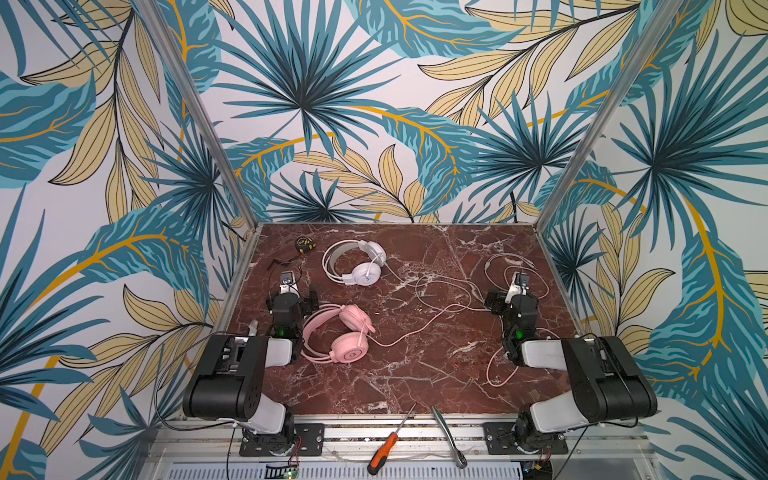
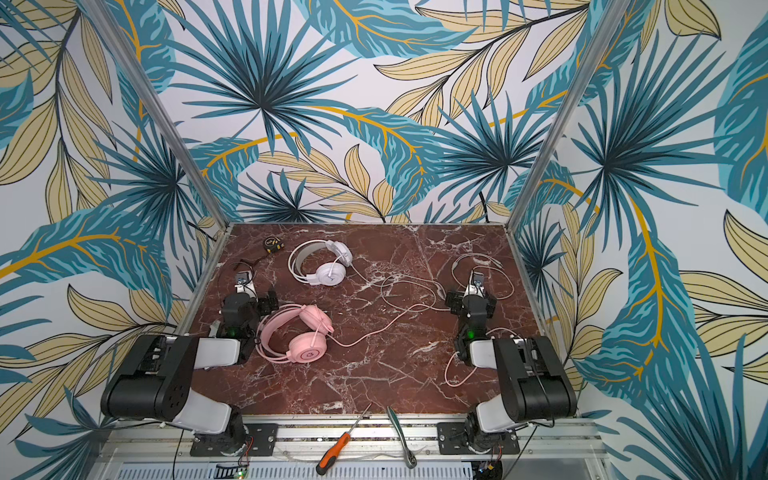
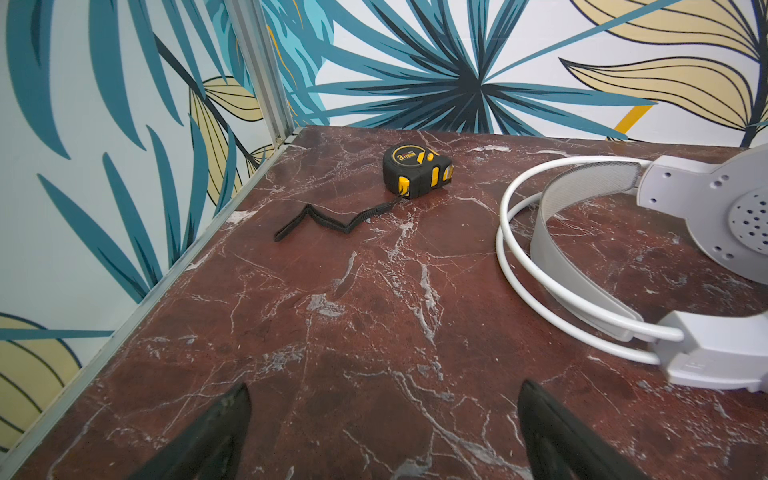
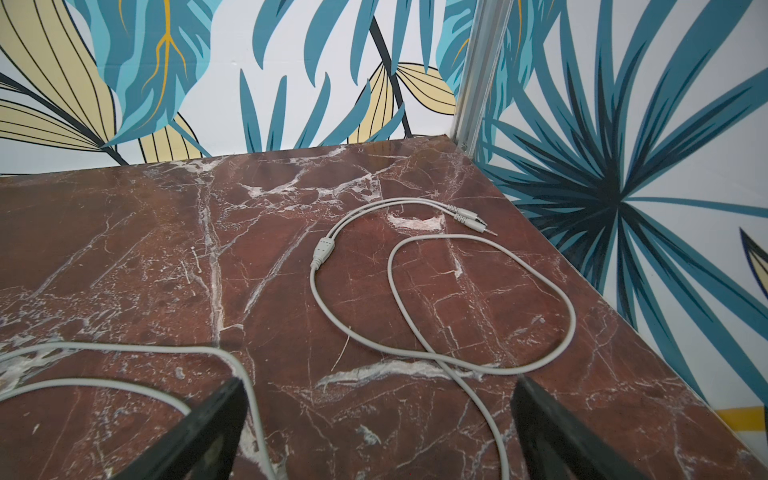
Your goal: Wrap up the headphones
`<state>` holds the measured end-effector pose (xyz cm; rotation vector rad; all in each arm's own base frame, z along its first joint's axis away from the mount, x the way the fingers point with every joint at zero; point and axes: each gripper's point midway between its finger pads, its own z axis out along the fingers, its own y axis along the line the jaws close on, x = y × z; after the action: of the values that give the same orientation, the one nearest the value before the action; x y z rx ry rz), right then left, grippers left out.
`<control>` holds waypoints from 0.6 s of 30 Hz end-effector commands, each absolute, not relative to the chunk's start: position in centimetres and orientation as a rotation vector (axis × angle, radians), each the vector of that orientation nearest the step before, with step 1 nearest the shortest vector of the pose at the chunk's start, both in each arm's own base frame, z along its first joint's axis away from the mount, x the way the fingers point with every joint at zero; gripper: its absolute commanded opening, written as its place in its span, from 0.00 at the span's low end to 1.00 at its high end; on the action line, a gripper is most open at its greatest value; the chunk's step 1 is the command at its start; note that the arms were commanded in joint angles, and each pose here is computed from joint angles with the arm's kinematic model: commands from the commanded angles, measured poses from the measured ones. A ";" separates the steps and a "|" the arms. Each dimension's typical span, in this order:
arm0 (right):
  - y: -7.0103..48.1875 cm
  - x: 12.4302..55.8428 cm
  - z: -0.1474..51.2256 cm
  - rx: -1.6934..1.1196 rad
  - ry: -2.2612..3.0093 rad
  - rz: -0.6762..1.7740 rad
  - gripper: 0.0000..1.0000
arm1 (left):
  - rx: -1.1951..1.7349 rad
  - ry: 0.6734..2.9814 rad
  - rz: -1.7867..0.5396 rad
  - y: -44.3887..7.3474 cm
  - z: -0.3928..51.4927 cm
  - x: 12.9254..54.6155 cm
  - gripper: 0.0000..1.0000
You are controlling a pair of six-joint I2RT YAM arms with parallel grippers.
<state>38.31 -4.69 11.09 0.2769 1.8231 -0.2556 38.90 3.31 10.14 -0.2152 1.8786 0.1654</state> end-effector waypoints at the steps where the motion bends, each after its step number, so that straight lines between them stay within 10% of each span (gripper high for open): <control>1: -5.0 38.6 11.7 0.290 1.796 -0.267 1.00 | -0.224 1.832 0.178 3.8 11.7 39.9 1.00; 18: -5.1 38.5 11.6 0.292 1.797 -0.267 1.00 | -0.221 1.833 0.177 3.8 11.6 39.9 1.00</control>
<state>38.31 -4.70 11.09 0.2771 1.8230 -0.2559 38.90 3.31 10.15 -0.2152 1.8782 0.1653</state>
